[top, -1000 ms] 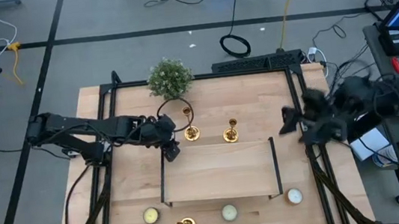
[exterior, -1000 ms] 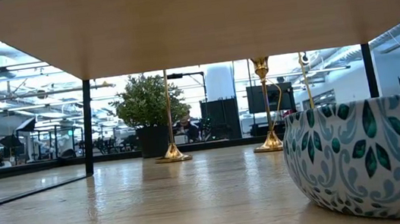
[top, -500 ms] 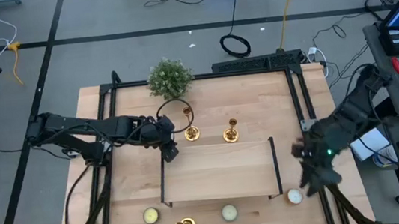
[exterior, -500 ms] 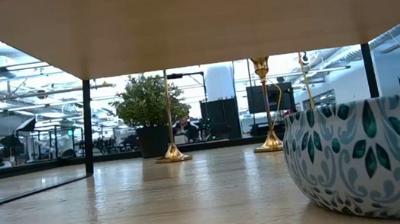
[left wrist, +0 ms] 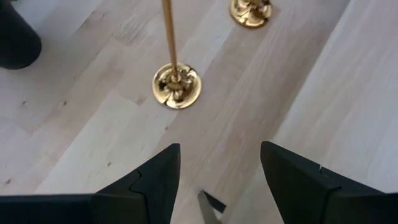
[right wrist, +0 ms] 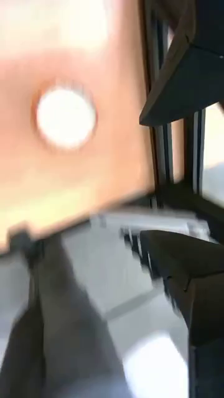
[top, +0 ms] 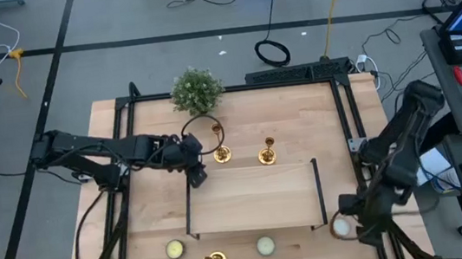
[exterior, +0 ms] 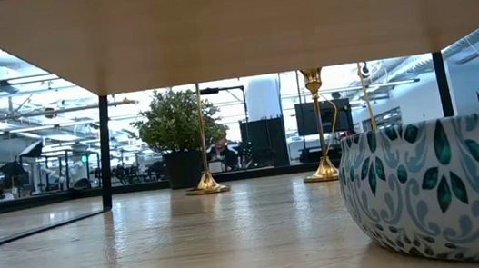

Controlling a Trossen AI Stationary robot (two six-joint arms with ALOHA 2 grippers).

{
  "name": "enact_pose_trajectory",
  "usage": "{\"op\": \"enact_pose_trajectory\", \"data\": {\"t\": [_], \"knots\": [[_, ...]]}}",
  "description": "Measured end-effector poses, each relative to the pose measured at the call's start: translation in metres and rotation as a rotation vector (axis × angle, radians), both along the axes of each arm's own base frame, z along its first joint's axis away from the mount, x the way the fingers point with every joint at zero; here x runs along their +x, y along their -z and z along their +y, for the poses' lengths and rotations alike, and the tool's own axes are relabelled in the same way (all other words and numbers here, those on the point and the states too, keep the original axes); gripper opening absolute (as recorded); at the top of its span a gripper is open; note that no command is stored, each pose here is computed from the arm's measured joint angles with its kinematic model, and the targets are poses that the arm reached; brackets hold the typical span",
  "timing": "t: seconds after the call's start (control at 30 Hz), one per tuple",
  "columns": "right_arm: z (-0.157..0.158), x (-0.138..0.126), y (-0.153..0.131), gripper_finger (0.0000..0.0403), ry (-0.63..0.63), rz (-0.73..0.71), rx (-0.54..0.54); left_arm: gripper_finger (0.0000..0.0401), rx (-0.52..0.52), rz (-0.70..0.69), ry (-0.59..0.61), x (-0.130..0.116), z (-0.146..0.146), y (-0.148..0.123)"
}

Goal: Pick & Place candle stick holders
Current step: Put the orange scented candle on the shelf

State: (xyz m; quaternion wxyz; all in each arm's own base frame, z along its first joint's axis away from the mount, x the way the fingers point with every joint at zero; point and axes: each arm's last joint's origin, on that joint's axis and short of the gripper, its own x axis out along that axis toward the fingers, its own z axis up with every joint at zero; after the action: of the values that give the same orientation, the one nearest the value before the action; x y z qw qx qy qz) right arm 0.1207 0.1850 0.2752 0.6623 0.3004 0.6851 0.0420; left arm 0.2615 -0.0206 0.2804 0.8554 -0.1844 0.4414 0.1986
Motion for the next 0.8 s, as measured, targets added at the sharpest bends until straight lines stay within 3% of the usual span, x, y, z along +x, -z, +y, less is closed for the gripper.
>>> {"op": "enact_pose_trajectory", "data": {"t": [0.23,0.53,0.8], "knots": [[0.016,0.014,0.027,0.0312,-0.04,-0.054,-0.158,0.023,-0.015,-0.036,0.021,0.002,-0.008,-0.002],[0.035,0.014,0.05,0.0332,-0.118,-0.03,-0.232,0.023,-0.034,-0.04,0.036,0.001,-0.019,-0.002],[0.038,0.0,0.053,0.0332,-0.03,-0.153,-0.389,0.023,-0.038,-0.044,0.055,-0.001,-0.029,-0.002]]}}
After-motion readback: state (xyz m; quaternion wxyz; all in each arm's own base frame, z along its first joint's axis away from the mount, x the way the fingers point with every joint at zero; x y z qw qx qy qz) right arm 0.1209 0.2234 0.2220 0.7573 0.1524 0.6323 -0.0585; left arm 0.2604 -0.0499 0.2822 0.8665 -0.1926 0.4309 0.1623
